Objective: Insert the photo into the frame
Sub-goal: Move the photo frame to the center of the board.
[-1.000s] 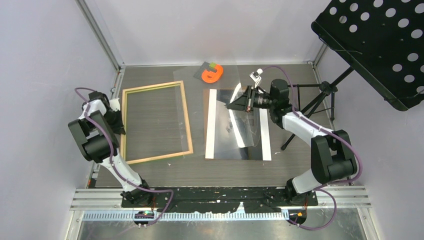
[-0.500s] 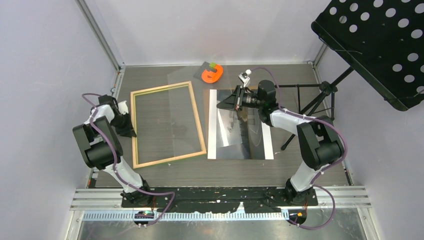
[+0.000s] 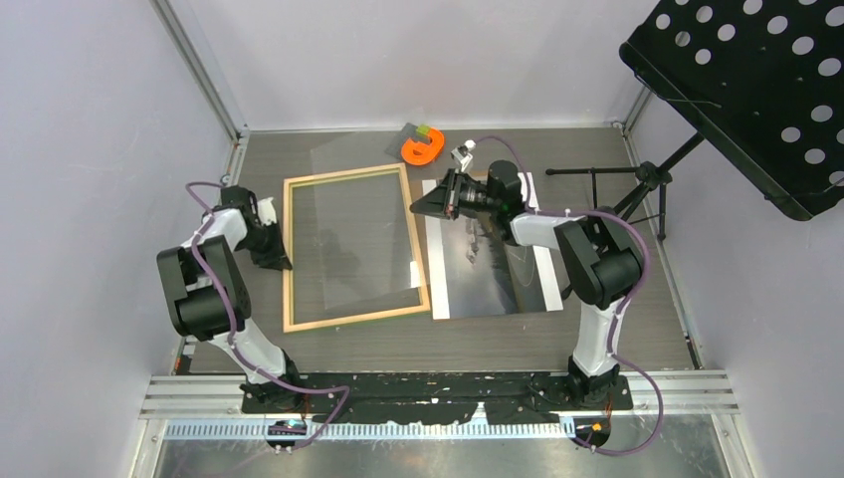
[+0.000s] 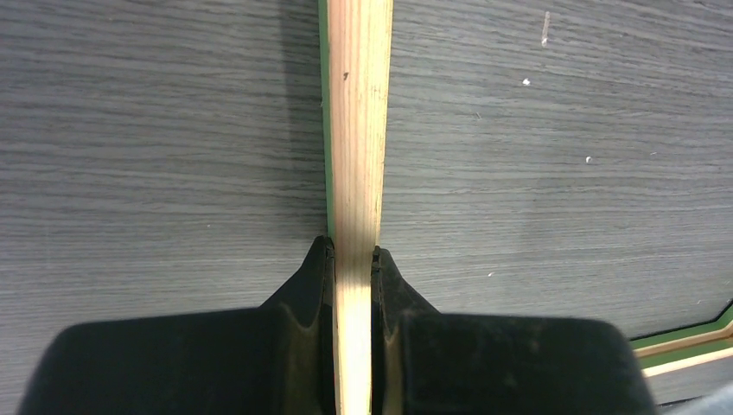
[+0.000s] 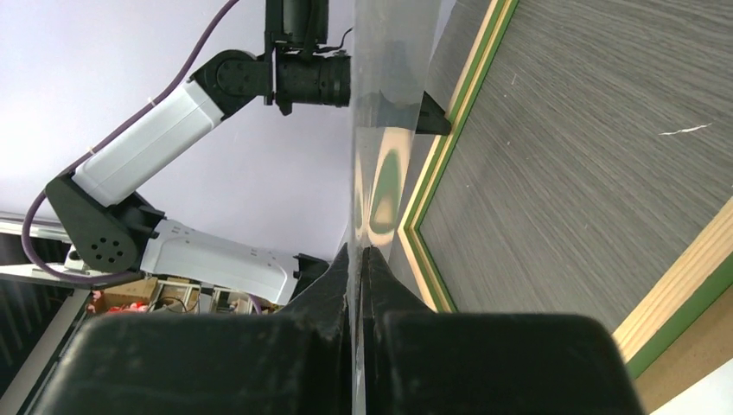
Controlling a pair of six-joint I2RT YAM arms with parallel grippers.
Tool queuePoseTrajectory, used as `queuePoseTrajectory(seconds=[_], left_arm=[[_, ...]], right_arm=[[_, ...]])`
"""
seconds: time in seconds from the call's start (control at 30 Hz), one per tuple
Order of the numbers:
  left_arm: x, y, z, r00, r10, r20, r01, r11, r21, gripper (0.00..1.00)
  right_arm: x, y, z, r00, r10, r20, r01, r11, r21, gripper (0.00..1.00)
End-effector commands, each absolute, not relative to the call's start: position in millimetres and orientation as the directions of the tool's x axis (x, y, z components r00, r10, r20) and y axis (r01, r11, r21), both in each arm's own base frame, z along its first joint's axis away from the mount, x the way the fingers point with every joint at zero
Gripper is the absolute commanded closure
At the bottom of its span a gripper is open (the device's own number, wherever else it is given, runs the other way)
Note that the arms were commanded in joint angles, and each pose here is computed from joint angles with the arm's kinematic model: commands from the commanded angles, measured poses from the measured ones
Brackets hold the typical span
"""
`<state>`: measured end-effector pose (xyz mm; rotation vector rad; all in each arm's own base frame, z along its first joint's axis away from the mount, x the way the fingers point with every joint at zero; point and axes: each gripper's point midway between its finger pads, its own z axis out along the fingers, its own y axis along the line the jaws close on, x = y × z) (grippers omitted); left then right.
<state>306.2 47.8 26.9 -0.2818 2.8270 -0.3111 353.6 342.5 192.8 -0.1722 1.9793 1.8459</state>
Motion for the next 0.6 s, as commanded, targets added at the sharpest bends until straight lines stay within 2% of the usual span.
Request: queuePoseTrajectory(seconds=[0.0,0.27,0.43,0.57], left_arm=[[308,29,42,-0.920,-0.265,-0.288,-0.167,0.931,-0.326,1.00],[298,26,42,-0.924,-0.264,-0.277,-0.169,0.931,-0.323,1.00],[297,28,47,-0.928,-0.254,-0.274,-0.163,0.935,-0.314,0.79],[296,32,55,-0.926,-0.249,-0.284,-0.164,0.943,-0.291,0.54]], right_arm=[[360,354,213,-0.868,0.211,-0.450,-0.451,0.046,0.891,0.94],[357,376,194,-0.891,0.193,-0.410,-0.415,0.019,0.910,0.94],[357,388,186,-0.899,0.186,-0.397,-0.402,0.011,0.916,0.94],[359,393,181,-0.901,0.185,-0.392,-0.397,0.013,0.918,0.94]])
